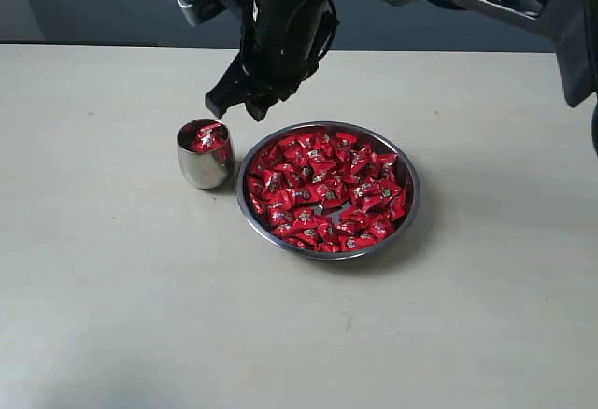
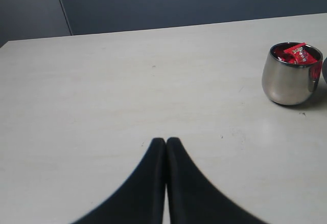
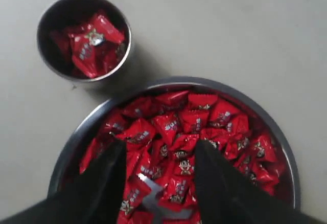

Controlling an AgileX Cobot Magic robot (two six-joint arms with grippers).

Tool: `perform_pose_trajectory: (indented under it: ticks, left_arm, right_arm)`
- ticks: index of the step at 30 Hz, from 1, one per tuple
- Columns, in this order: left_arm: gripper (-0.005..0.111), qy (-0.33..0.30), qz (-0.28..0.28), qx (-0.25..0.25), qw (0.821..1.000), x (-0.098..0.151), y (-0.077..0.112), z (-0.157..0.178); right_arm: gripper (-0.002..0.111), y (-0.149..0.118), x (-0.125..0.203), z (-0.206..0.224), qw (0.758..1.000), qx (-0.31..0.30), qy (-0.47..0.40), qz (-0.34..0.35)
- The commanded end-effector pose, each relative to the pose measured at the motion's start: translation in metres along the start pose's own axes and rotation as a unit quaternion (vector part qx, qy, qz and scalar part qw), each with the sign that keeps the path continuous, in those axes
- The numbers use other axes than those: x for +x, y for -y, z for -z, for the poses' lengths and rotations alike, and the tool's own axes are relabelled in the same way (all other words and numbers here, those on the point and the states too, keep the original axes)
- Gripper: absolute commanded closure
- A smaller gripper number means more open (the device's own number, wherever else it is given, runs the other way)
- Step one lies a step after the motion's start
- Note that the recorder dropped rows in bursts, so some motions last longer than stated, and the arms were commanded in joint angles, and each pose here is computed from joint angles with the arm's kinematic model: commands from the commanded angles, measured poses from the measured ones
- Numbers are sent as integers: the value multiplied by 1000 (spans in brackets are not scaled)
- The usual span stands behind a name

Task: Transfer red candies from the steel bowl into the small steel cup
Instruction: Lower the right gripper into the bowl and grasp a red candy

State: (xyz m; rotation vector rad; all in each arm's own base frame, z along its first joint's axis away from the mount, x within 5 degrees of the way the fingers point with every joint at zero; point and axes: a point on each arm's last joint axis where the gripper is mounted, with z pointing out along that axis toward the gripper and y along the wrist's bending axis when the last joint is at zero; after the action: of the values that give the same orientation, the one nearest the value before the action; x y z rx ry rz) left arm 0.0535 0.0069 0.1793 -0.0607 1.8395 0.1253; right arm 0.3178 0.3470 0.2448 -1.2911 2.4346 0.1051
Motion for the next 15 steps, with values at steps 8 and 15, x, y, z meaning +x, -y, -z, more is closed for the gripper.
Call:
perform_pose_trajectory:
  ticks: [8, 15]
  left_arm:
    - [106, 10, -1, 2, 1000, -3, 0, 1]
    - [106, 10, -1, 2, 1000, -3, 0, 1]
  right_arm:
    - [66, 26, 52, -40, 996, -6, -61, -62]
    - [66, 20, 75, -59, 995, -17, -70, -71]
